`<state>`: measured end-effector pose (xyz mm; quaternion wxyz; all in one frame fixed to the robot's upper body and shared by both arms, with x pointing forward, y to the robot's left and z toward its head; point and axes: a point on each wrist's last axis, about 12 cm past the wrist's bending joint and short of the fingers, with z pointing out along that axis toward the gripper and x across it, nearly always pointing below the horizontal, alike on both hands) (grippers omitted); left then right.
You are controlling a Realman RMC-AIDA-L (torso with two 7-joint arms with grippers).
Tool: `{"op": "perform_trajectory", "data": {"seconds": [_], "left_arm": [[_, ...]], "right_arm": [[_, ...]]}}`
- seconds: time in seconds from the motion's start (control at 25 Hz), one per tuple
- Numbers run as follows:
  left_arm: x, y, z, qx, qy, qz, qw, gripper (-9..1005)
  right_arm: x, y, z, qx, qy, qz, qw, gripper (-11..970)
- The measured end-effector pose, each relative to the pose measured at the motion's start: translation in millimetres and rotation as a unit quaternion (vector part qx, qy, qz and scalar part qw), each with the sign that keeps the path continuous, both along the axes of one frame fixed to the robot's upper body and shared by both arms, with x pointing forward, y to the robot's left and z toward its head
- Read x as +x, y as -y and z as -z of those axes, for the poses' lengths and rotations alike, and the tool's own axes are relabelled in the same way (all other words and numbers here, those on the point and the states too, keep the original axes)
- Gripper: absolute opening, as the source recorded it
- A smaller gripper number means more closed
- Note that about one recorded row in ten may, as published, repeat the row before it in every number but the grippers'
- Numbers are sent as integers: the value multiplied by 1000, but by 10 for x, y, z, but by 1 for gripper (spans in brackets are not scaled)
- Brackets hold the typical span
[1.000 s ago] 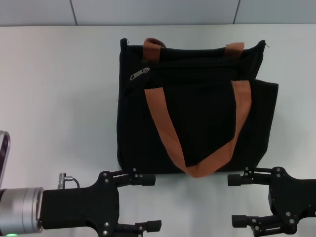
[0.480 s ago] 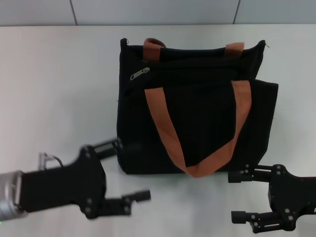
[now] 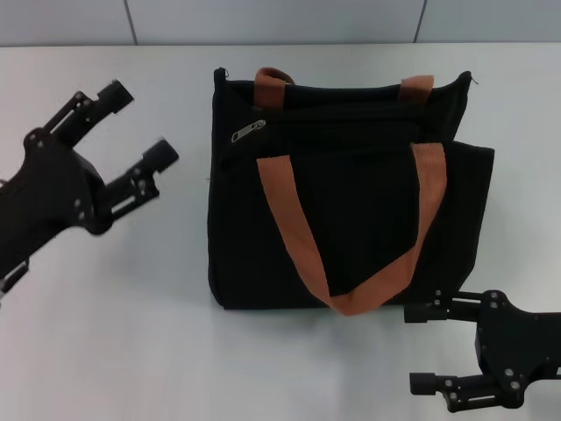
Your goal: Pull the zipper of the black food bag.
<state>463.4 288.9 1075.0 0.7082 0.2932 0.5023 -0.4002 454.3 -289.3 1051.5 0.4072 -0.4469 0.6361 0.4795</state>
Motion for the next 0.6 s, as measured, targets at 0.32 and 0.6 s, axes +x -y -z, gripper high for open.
{"op": "perform_trajectory", "data": {"seconds": [0.32, 0.6], "left_arm": [[407, -81, 122, 107, -70, -65, 990, 829], [540, 55, 152, 173, -77, -17, 982, 822]], "right_arm": [[6, 3, -3, 1, 1, 3, 1000, 792], [14, 21, -10, 2, 3, 9, 1000, 781]]}}
